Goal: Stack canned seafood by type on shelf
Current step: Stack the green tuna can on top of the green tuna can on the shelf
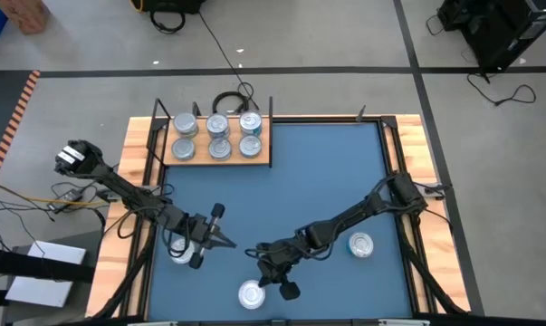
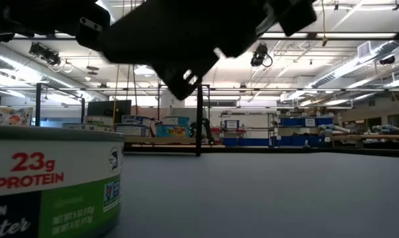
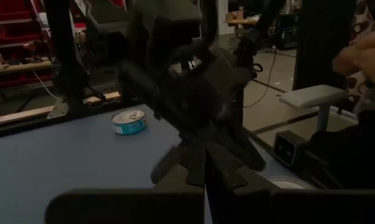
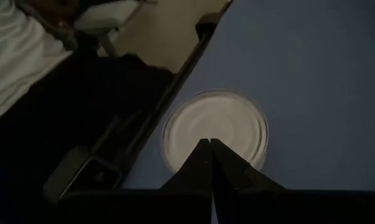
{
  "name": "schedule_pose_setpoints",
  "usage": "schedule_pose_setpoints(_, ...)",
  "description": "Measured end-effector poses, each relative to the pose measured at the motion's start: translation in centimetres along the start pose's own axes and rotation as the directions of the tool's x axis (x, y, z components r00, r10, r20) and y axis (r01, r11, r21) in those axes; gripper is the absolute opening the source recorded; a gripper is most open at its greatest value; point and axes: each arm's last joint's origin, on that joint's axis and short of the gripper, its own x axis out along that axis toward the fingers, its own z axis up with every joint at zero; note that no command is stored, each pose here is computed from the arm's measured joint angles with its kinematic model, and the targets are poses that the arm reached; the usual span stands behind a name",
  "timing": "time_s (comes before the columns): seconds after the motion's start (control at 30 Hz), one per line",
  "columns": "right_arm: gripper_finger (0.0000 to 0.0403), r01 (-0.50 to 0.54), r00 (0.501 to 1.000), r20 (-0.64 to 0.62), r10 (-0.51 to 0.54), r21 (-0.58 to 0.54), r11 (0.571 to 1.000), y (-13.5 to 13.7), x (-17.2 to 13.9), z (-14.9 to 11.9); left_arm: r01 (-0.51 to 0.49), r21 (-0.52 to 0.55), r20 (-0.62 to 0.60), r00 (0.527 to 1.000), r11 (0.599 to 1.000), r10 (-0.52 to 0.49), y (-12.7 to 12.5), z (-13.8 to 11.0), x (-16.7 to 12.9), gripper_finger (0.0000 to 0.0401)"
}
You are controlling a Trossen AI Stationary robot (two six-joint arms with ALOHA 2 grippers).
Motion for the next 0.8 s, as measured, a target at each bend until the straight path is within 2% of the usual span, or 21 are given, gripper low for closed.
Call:
schedule_pose_setpoints(0.3,0.0003,0.046,0.999,0.018,-0.045,-0.024,0.999,-0.8,1.0,-0.7,-0.038,0.011,-0.002,0.999,0.999,0.038,0.1,0.0,0.0,0.0002)
schedule_pose_setpoints(0.57,0.0003,0.038,0.999,0.028,-0.037,-0.035,0.999,-1.1,2.2,-1.7,-0.077,-0.002,0.002,0.997,0.997,0.077,0.2,0.1,0.0,0.0004)
schedule_pose_setpoints(0.8,0.0003,0.114,0.993,-0.015,-0.113,0.050,0.992,-1.7,2.6,-2.5,-0.078,-0.023,0.010,0.997,0.997,0.079,0.2,0.1,0.0,0.0005)
